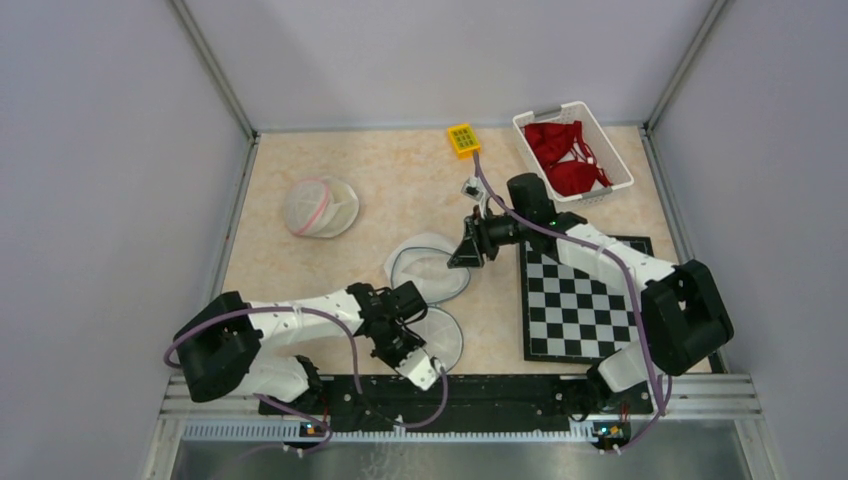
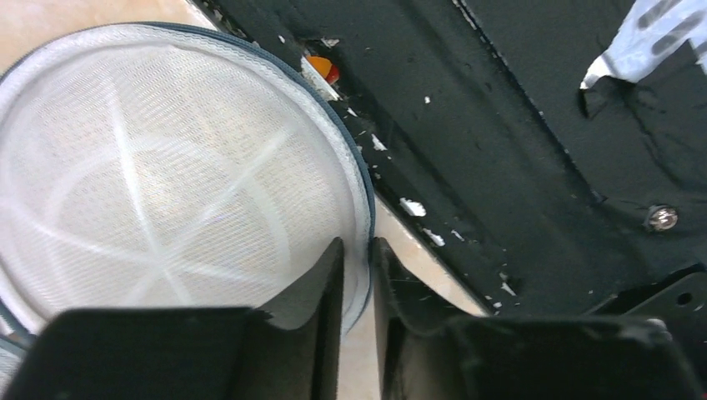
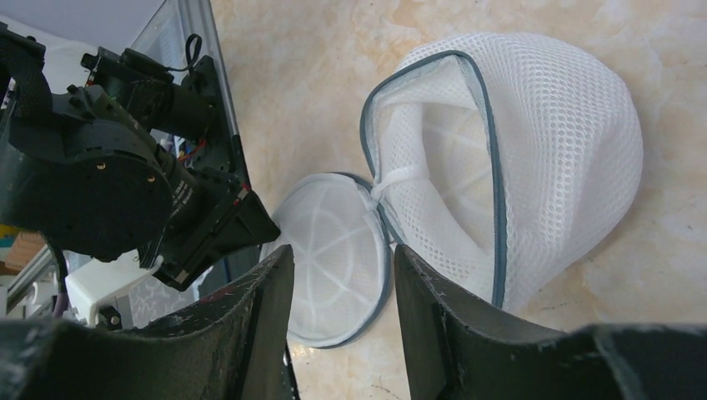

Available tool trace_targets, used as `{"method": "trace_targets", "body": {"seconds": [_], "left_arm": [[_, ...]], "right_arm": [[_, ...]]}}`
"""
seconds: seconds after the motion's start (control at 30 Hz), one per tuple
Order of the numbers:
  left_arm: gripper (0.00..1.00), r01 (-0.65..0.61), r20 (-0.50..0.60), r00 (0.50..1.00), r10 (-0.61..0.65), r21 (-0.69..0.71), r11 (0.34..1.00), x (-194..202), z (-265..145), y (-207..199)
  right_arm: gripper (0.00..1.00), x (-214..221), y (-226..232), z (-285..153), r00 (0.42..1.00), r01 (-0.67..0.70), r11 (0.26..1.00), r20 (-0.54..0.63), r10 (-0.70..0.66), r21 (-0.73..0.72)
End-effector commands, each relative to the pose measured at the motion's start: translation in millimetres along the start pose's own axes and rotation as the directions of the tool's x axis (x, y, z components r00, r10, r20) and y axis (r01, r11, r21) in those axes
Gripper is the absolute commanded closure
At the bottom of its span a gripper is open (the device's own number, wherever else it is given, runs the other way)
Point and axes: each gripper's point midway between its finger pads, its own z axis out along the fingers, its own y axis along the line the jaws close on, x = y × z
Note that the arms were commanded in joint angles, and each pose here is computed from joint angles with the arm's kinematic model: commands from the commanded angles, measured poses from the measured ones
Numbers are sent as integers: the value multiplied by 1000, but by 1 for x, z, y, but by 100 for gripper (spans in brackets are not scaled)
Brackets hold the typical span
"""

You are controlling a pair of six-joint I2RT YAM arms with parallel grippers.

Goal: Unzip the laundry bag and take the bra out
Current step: Close the laundry bag at the center of the board.

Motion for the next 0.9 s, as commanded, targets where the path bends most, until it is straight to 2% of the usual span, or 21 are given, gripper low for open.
{"method": "trace_targets", "body": {"seconds": [0.0,0.17,0.33,0.47,0.6,0.7,0.87], "left_arm": [[82,6,-31,1000,-6,10,1000,5,2,2],[99,19,-14,1000,-19,6,1000,-4,-5,5],[100,37,82,996,-36,-12,999,-39,-31,15],[100,74,177,980,-86,75,994,-74,-54,8],[100,93,253,960,-116,102,990,-101,-75,9],[100,152,323,930,-174,93,984,-115,-95,20],[100,294,478,832,-283,53,954,-117,-138,61]], "right_arm": [[52,-14,12,-11,994,100,995,39,-100,-1],[52,-26,8,-23,991,128,991,31,-129,36],[52,-43,6,-39,981,179,981,57,-183,70],[52,-45,5,-44,979,194,977,51,-199,85],[52,-47,2,-45,978,198,975,40,-203,99],[52,-53,0,-48,978,201,973,41,-207,112],[52,-64,-6,-56,977,193,973,63,-202,124]]}}
